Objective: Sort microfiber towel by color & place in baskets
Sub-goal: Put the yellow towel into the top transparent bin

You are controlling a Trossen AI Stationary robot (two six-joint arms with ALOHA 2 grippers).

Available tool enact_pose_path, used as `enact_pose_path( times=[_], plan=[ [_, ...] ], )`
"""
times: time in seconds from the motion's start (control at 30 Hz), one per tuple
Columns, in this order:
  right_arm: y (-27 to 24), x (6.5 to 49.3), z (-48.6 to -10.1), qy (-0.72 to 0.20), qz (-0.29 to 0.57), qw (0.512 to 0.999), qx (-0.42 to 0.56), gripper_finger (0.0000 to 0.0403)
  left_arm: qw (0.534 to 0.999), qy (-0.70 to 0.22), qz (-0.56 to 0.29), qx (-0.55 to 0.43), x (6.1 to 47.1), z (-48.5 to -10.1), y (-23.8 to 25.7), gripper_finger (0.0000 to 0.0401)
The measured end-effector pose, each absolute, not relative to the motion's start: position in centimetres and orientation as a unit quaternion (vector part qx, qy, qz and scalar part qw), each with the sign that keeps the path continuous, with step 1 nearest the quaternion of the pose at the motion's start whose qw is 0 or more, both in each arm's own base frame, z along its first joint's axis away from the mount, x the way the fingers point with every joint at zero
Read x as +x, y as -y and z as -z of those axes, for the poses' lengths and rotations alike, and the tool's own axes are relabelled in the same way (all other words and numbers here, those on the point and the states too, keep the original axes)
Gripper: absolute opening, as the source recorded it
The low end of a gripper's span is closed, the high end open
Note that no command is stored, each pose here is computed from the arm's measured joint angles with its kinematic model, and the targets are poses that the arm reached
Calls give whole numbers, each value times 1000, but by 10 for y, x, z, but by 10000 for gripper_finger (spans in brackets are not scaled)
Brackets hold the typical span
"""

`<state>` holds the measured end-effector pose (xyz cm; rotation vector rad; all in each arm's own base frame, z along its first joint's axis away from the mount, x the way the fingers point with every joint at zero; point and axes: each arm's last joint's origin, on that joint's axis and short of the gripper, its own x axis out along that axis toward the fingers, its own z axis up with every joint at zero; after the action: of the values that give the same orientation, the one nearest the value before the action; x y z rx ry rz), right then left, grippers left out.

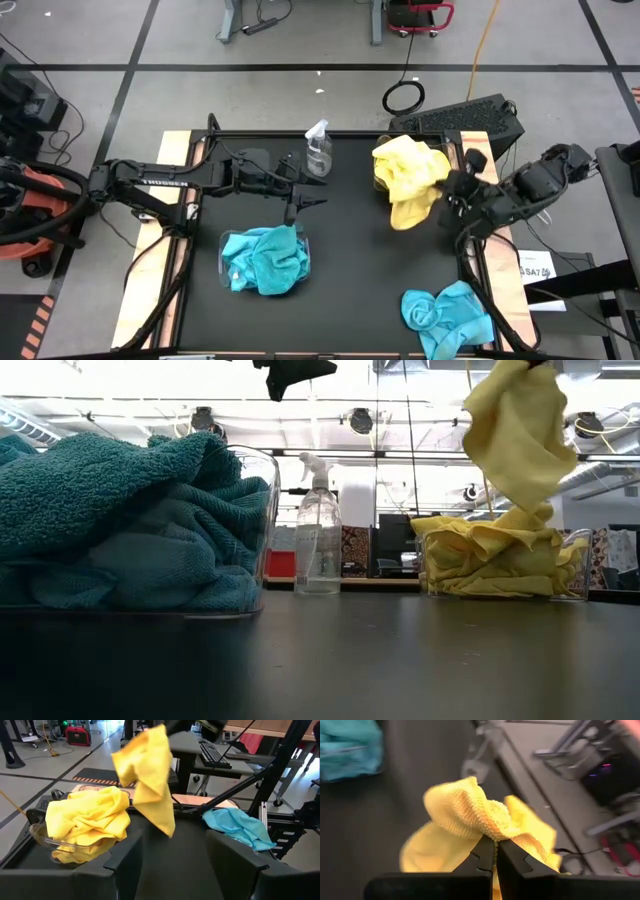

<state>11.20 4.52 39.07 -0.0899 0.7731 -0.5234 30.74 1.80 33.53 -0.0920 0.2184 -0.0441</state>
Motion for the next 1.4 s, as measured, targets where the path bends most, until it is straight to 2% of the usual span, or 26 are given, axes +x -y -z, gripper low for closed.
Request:
enact_pose_path(
  times=[0.33, 0.6, 0.8, 0.97, 1.23, 1.4],
  plan=[
    [-10, 109, -400, -367, 360, 852, -100, 0, 993, -107, 22, -45, 307, -336, -18, 219],
    [8, 114, -407, -367, 390, 834, -136, 0, 993, -106, -3, -42, 307, -336, -19, 219],
    [21, 131, -415, -359, 382, 836, -165, 0, 993, -106, -27, -40, 308, -336, -21, 219],
    [39, 146, -411, -404, 369, 817, -184, 0, 993, -107, -28, -40, 307, -335, -21, 219],
    [78, 155, -390, -470, 356, 792, -162, 0, 993, -107, -28, -40, 308, -335, -21, 219],
    [97, 158, -368, -492, 326, 797, -132, 0, 993, -107, -28, -40, 308, -335, -21, 219]
  ],
)
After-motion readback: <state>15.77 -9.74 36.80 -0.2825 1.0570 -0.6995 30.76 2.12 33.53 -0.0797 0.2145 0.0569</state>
